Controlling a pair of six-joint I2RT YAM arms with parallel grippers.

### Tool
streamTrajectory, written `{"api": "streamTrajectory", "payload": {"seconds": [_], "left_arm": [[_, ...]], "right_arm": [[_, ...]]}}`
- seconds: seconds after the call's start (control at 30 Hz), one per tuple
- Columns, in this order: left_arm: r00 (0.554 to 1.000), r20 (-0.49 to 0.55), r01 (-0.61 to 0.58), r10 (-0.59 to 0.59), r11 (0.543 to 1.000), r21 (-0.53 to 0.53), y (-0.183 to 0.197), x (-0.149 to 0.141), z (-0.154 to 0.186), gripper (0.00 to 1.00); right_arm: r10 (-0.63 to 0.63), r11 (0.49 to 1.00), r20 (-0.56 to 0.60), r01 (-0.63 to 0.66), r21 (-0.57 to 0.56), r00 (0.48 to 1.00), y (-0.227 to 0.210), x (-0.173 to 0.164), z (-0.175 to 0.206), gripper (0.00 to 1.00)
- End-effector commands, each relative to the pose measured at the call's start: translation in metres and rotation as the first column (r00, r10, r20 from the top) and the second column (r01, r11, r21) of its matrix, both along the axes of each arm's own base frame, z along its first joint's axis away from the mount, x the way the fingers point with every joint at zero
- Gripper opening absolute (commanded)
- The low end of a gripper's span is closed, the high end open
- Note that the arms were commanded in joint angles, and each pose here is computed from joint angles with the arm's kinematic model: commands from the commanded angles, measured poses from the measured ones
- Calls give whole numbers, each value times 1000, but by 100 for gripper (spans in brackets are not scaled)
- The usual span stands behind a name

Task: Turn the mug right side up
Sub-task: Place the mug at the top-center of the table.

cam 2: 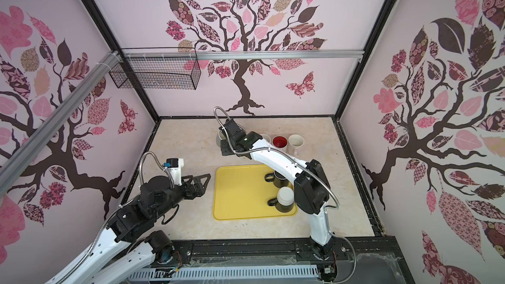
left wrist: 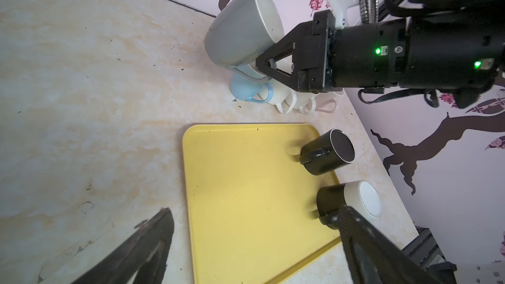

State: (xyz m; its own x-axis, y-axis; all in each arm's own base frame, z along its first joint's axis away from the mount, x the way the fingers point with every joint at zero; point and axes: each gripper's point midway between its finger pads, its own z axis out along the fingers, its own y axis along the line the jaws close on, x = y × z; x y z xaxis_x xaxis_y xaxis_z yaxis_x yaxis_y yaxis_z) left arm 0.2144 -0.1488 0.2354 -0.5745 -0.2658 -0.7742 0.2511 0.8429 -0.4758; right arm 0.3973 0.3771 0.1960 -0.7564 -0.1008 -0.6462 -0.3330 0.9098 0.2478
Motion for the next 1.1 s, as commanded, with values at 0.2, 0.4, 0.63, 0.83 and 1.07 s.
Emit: {"api": "streamTrajectory", "payload": {"seconds": [0.2,0.4,0.63,0.83,1.07], "left_arm": [[1000,-20,22,-22,999,33,-1,-2,-17,97],[1000,-19,23,-22,999,44,0,-2,-18,97],[1000,-20,25,-25,999,46,-1,-2,-20,97],[1000,-21,22,-21,999,47,0,-2,-21,97],[1000,-19,22,-22,999,45,0,-2,-21,97]], "right_arm": [[-21,995,22,23,-101,1000,9,25,-19,0],[-35,984,11,36,-173,999,5,31,-37,0],[-33,980,-14,29,-194,999,9,34,-54,0],[-29,979,-27,22,-205,999,13,37,-63,0],[-28,969,-61,12,-246,998,11,36,-82,0]]}}
